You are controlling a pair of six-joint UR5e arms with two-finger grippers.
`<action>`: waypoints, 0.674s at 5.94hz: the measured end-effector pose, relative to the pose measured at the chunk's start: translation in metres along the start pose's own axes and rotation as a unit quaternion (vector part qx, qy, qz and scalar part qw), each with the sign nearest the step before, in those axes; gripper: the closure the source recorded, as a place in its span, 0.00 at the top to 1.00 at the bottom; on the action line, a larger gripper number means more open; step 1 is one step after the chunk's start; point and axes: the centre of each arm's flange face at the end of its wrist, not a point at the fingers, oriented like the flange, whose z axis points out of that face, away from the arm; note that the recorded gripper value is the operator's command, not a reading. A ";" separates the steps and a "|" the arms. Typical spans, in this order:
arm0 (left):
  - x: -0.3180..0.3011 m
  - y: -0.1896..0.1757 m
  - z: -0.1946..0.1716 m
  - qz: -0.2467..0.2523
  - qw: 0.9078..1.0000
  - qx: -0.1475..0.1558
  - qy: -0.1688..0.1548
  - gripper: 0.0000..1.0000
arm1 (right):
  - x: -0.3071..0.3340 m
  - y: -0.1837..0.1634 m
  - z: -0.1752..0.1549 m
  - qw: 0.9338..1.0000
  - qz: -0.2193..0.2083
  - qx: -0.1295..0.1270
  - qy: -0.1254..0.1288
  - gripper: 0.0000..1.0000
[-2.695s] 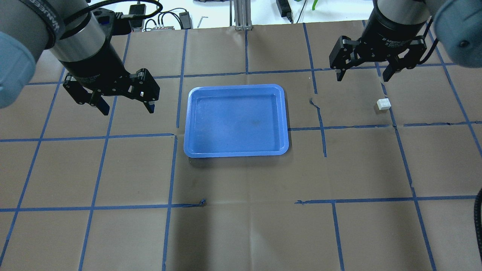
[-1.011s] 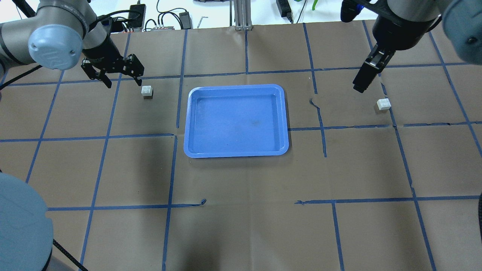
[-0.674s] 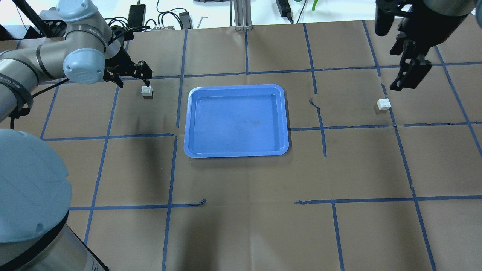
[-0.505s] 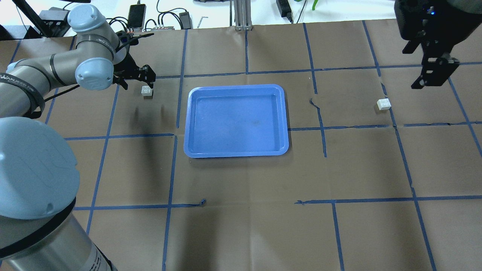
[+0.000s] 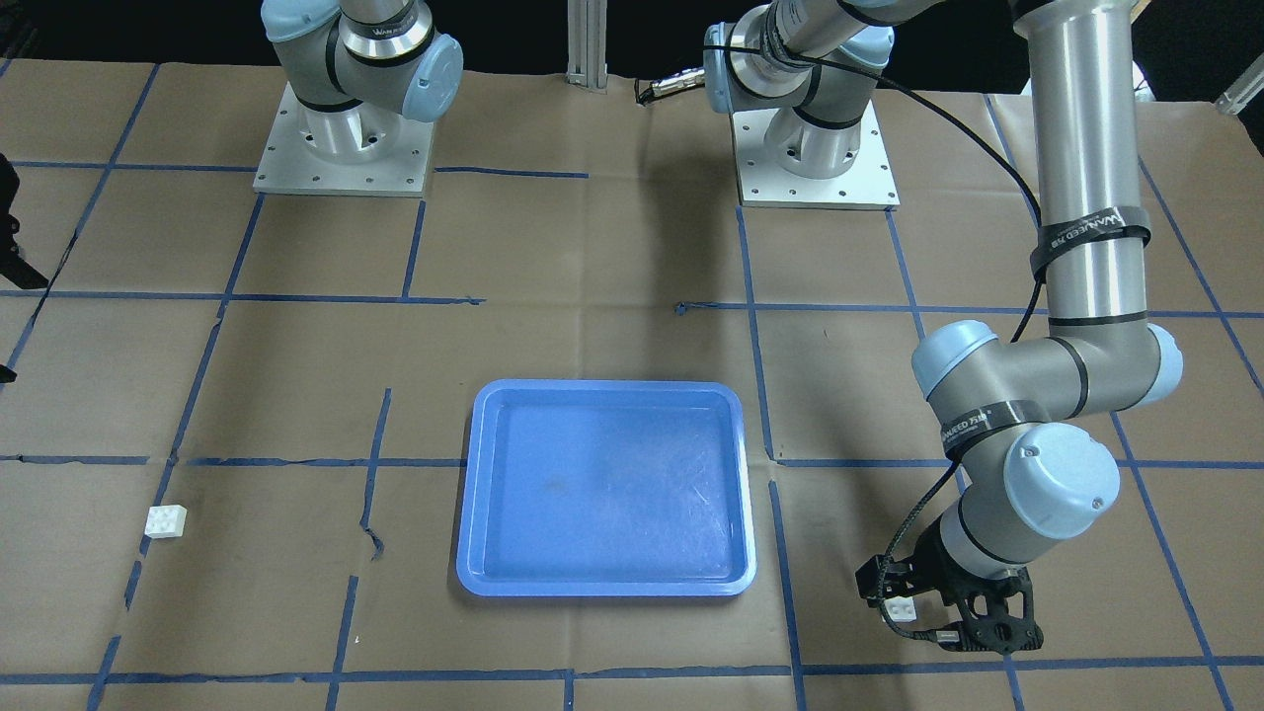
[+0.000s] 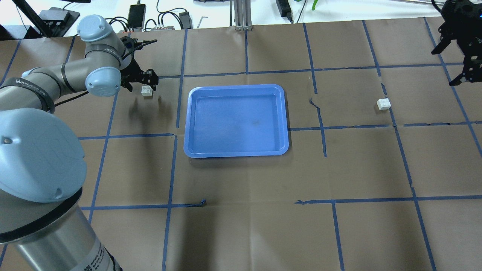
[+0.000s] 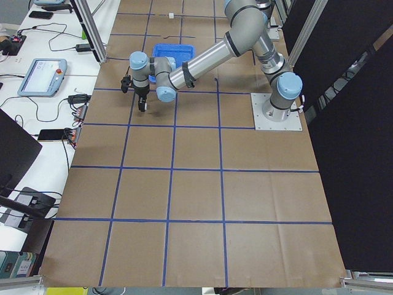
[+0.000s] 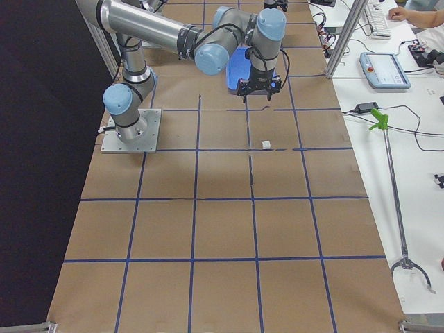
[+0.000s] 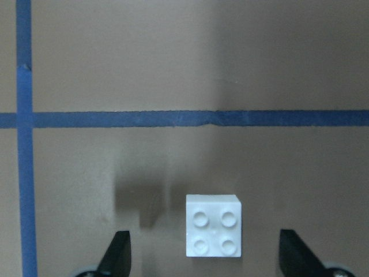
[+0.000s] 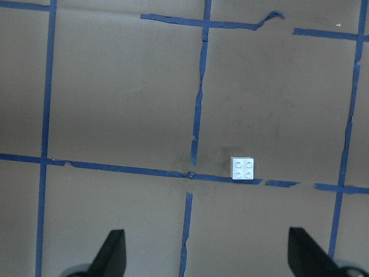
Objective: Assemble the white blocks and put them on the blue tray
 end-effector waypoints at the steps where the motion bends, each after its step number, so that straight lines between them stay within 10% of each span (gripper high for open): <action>1: 0.001 0.000 0.005 -0.001 1.000 -0.001 0.008 0.63 | 0.008 0.019 0.022 0.999 0.011 0.041 0.003 1.00; 3: 0.002 0.000 0.009 -0.001 1.000 -0.002 0.012 0.07 | 0.028 0.067 0.082 0.990 0.013 0.138 0.020 1.00; 4: 0.001 0.000 0.008 0.000 1.000 -0.003 0.011 0.00 | 0.042 0.081 0.116 0.985 0.006 0.169 0.031 1.00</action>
